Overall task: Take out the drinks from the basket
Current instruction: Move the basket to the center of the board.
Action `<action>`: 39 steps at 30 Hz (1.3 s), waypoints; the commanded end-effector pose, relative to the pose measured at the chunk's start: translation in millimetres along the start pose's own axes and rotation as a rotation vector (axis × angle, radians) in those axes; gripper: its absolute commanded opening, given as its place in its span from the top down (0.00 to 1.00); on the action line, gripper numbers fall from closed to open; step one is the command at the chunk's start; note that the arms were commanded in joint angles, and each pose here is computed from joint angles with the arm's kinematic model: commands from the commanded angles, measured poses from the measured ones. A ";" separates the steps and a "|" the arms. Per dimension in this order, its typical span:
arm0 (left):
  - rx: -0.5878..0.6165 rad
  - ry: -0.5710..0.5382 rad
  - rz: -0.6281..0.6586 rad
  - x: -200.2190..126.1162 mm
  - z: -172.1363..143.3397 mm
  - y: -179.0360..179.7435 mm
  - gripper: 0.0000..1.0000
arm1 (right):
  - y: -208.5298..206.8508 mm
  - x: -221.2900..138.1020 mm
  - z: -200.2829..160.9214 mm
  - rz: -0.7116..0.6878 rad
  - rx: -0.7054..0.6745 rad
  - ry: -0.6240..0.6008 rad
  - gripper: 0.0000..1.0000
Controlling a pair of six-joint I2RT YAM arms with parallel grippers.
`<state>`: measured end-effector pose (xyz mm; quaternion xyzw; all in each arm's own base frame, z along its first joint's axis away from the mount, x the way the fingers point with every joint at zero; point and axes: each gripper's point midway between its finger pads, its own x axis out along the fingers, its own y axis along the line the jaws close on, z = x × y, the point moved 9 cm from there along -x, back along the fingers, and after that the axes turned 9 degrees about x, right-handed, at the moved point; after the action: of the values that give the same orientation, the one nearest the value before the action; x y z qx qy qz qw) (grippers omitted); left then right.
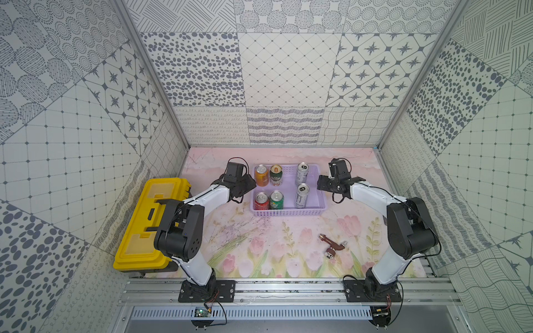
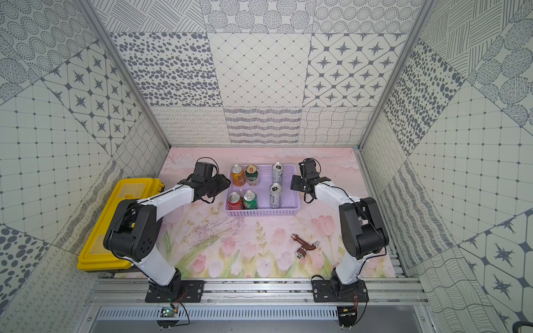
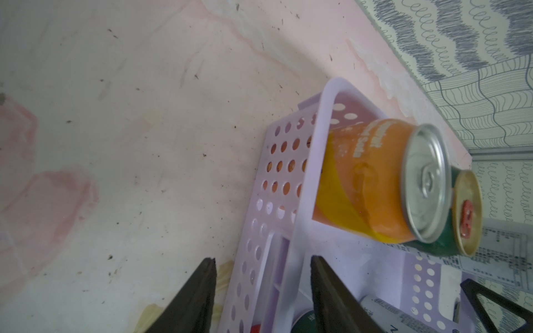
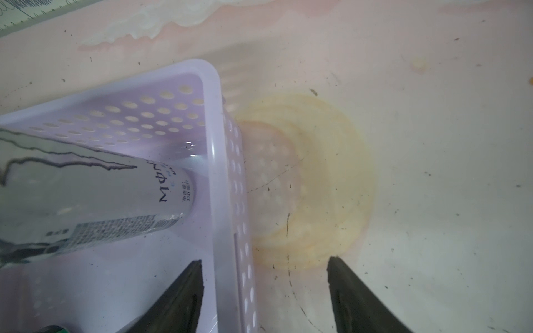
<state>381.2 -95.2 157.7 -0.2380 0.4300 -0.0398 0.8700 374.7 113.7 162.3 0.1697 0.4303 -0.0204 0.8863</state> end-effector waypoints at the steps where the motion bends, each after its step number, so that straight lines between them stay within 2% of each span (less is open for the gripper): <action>1: 0.052 0.027 0.033 4.3 -2.8 -1.2 0.47 | 6.2 4.2 2.2 -0.007 -0.019 -0.007 0.30; 8: 0.069 0.047 0.067 9.8 -6.9 -0.3 0.55 | 7.4 11.7 -4.1 -0.053 -0.045 0.024 0.37; 19: 0.071 0.067 0.116 10.5 -11.8 2.5 0.75 | 12.8 15.7 -15.4 -0.043 -0.055 0.055 0.64; 23: 0.067 0.076 0.129 9.4 -13.9 2.4 0.88 | 12.3 17.0 -21.1 -0.039 -0.051 0.074 0.77; 26: 0.072 0.082 0.145 8.2 -14.9 0.7 1.00 | 13.2 16.9 -26.5 -0.031 -0.051 0.091 0.92; 27: 0.070 0.086 0.153 6.7 -15.4 0.7 1.00 | 13.6 16.5 -28.2 -0.031 -0.050 0.096 0.98; 28: 0.070 0.087 0.157 5.7 -15.9 0.5 1.00 | 14.0 15.9 -30.3 -0.032 -0.049 0.102 1.00; 34: 0.056 0.103 0.189 -7.9 -26.3 -1.7 1.00 | 17.0 1.1 -43.0 -0.034 -0.041 0.103 1.00; 39: 0.094 0.119 0.228 -21.2 -41.9 -5.3 1.00 | 16.5 -12.8 -53.8 -0.020 -0.023 0.117 1.00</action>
<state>364.6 -113.2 156.8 -0.1323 0.4576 -0.0372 0.8785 346.6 143.2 141.8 0.1181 0.4709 0.0049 0.8742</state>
